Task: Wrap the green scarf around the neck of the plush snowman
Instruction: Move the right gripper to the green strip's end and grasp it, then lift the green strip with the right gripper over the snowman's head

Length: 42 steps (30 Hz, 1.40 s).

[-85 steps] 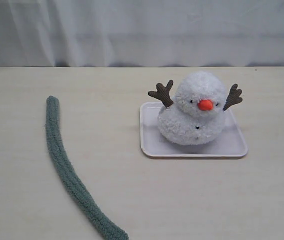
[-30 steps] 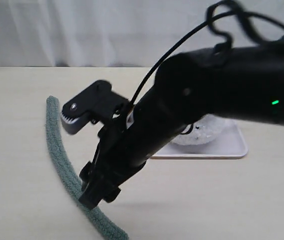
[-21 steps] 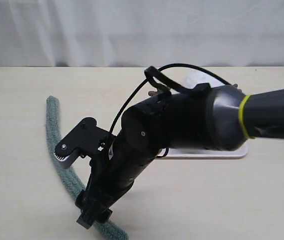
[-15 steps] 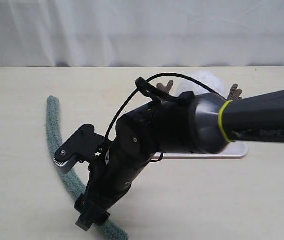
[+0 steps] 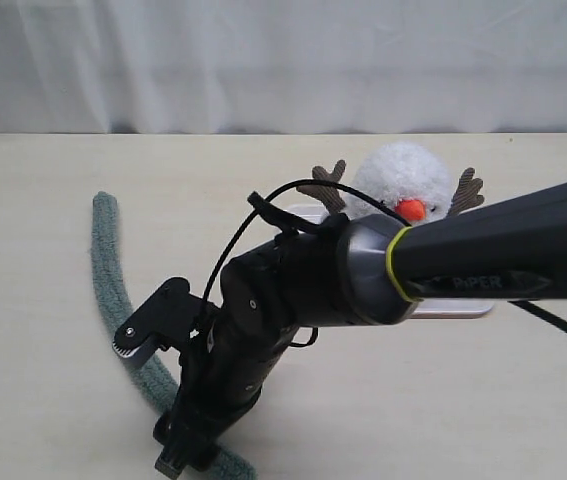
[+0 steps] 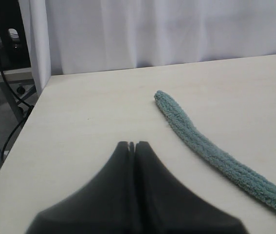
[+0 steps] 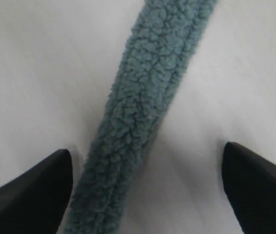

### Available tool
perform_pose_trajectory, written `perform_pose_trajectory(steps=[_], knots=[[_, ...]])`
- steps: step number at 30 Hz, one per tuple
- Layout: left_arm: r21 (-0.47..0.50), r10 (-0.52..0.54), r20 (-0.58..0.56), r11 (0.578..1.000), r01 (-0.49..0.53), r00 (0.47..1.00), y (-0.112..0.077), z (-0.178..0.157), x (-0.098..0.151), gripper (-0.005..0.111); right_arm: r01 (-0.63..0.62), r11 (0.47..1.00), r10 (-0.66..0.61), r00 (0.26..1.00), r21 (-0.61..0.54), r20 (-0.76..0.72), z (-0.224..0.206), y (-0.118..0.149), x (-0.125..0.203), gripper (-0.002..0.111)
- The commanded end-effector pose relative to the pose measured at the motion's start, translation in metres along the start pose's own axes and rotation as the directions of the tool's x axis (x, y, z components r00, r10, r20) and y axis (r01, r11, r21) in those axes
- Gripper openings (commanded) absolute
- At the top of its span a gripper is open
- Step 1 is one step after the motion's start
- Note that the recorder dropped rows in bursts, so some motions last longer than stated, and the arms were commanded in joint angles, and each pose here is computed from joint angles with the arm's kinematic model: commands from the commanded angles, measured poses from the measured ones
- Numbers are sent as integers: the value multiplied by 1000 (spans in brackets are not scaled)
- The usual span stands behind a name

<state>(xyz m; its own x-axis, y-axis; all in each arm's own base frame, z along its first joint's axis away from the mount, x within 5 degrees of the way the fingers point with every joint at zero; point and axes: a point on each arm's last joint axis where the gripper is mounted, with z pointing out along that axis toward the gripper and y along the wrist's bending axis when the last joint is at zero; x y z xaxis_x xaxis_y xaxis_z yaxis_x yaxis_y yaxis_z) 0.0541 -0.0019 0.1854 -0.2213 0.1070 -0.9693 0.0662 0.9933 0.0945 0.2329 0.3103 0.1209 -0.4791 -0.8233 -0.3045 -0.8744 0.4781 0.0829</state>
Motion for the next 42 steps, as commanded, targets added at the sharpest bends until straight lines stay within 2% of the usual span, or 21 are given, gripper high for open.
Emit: perform_pose_trajectory(steps=[1, 4, 6, 9, 13, 16, 17, 22, 27, 36, 42], knots=[[7, -2, 8, 1000, 2, 1000, 0, 0, 0, 0, -2, 1000, 2, 1000, 1, 4, 6, -1, -1, 78], [7, -2, 8, 1000, 2, 1000, 0, 0, 0, 0, -3, 1000, 3, 1000, 1, -2, 9, -1, 0, 78], [7, -2, 8, 1000, 2, 1000, 0, 0, 0, 0, -3, 1000, 3, 1000, 2, 0, 10, -1, 0, 74], [7, -2, 8, 1000, 2, 1000, 0, 0, 0, 0, -5, 1000, 5, 1000, 5, 8, 10, -1, -1, 58], [7, -2, 8, 1000, 2, 1000, 0, 0, 0, 0, -4, 1000, 4, 1000, 6, 12, 9, -1, -1, 29], [7, -2, 8, 1000, 2, 1000, 0, 0, 0, 0, 61, 998, -61, 998, 7, 11, 9, -1, -1, 8], [7, -2, 8, 1000, 2, 1000, 0, 0, 0, 0, 83, 996, -84, 996, 7, 11, 9, -1, -1, 4], [7, -2, 8, 1000, 2, 1000, 0, 0, 0, 0, 130, 991, -132, 991, 34, 39, -5, -2, -6, 4], [7, -2, 8, 1000, 2, 1000, 0, 0, 0, 0, 217, 970, -227, 970, 110, 91, -37, -3, -13, 4], [7, -2, 8, 1000, 2, 1000, 0, 0, 0, 0, 294, 912, -370, 891, 287, 262, -133, 2, -21, 4], [7, -2, 8, 1000, 2, 1000, 0, 0, 0, 0, 250, 890, -412, 799, 380, 438, -204, 12, -17, 4]])
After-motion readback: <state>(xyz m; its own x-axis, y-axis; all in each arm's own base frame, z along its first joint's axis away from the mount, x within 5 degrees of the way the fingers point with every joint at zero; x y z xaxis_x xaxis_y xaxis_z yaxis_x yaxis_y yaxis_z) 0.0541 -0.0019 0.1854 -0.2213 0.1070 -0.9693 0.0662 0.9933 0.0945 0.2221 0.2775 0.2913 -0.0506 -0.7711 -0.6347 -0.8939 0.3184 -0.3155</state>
